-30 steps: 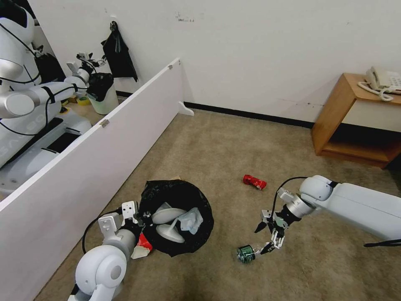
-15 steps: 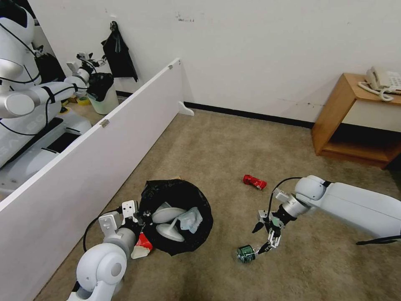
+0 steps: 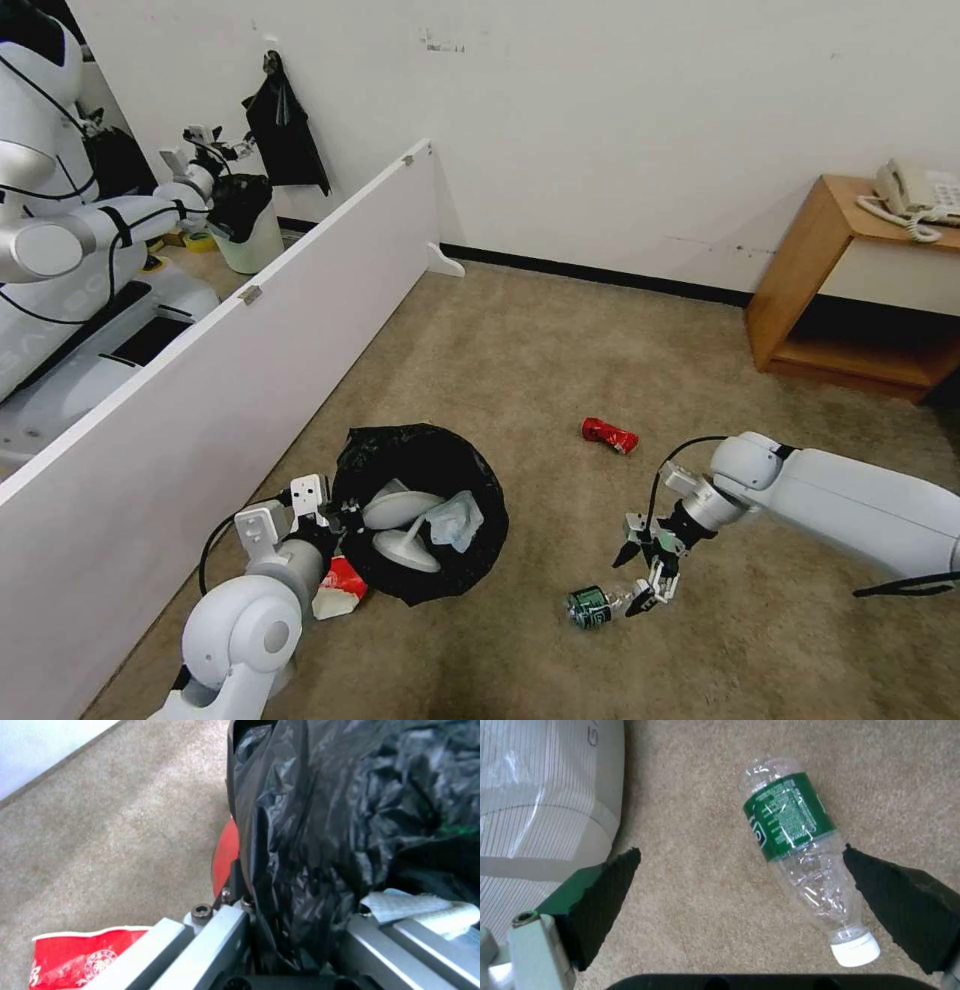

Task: Pick up the trash bin, then pick up the garbage from the floor and place it into the trash bin.

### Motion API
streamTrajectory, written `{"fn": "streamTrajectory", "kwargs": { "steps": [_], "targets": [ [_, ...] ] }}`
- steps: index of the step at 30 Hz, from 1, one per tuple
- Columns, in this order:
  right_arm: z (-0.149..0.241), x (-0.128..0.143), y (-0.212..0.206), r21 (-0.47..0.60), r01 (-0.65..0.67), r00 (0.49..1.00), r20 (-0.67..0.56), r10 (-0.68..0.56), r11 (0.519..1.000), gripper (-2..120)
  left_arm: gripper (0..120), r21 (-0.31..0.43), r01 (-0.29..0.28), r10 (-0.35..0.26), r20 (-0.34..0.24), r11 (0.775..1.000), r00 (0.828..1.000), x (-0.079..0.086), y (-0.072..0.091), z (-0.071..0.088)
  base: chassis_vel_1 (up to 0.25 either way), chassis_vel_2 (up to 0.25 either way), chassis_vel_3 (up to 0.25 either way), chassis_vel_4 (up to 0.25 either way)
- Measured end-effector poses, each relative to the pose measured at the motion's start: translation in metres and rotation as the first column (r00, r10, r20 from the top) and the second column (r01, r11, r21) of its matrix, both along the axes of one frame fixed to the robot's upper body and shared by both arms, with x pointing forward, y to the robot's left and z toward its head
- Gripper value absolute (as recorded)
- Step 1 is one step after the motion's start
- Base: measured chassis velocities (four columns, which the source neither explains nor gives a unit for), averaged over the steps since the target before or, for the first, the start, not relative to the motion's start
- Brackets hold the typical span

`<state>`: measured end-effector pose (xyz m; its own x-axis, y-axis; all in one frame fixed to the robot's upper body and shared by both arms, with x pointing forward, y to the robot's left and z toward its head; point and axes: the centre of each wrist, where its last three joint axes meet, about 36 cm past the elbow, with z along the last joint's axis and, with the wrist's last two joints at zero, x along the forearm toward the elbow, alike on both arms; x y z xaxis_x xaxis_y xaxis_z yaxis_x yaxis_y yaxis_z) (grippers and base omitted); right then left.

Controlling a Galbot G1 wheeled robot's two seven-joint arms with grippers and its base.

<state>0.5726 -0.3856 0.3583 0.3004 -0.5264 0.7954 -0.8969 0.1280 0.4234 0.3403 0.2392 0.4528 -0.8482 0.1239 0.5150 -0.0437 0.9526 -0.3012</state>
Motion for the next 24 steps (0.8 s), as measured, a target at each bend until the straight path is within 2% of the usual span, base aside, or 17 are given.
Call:
{"fn": "streamTrajectory", "kwargs": {
  "steps": [7,24],
  "targets": [
    [-0.007,0.001,0.001,-0.006,0.006,1.000,-0.005,-0.006,1.000,100,0,-0.003,0.003,-0.003,0.012,1.000,1.000,-0.001,0.001,0.005,0.000,0.000,0.000,0.000],
    [-0.026,0.003,-0.010,-0.037,0.039,0.999,-0.014,-0.039,0.999,100,0,-0.015,-0.006,0.006,0.009,1.000,1.000,-0.004,0.000,0.004,0.000,0.000,0.000,0.000]
  ]
}}
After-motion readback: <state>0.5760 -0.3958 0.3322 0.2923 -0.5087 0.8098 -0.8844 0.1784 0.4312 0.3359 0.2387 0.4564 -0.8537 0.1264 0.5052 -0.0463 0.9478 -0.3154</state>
